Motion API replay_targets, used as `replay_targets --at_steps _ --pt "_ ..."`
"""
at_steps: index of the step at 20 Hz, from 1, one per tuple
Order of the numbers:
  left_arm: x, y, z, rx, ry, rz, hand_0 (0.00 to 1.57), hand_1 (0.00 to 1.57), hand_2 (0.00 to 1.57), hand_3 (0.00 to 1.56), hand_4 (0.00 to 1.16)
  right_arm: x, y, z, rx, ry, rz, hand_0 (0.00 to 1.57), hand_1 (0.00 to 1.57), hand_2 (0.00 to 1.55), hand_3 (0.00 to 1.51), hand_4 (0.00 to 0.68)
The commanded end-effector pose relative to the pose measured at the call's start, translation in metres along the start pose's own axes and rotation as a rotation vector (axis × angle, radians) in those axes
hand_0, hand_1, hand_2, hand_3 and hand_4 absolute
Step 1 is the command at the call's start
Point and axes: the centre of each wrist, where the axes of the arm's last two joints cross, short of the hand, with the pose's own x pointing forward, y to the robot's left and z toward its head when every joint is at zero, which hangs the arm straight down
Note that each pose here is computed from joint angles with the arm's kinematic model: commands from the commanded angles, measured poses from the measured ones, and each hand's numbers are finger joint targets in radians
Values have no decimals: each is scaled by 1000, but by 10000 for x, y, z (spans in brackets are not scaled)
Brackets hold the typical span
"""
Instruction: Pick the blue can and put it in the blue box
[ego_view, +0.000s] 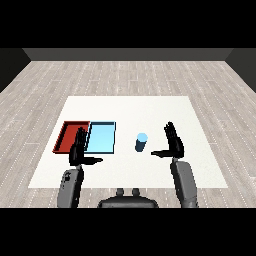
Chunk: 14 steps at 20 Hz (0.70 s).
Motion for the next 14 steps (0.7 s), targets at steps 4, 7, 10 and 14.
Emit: replay_targets --at_steps 4,7,10,14 --pt "-370 -50 49 6 -78 14 0 0 0 0 0 53 -123 -85 20 -48 -44 0 0 0 0 0" --pt "-40 -54 11 -11 -67 43 0 0 0 0 0 -88 120 -102 29 -41 -28 0 0 0 0 0" --pt "-130 -186 -130 -4 -68 53 0 0 0 0 0 -122 -151 133 23 -37 -32 0 0 0 0 0" --pt "-350 -18 -77 6 -78 47 0 0 0 0 0 -228 -61 -112 7 17 -64 0 0 0 0 0"
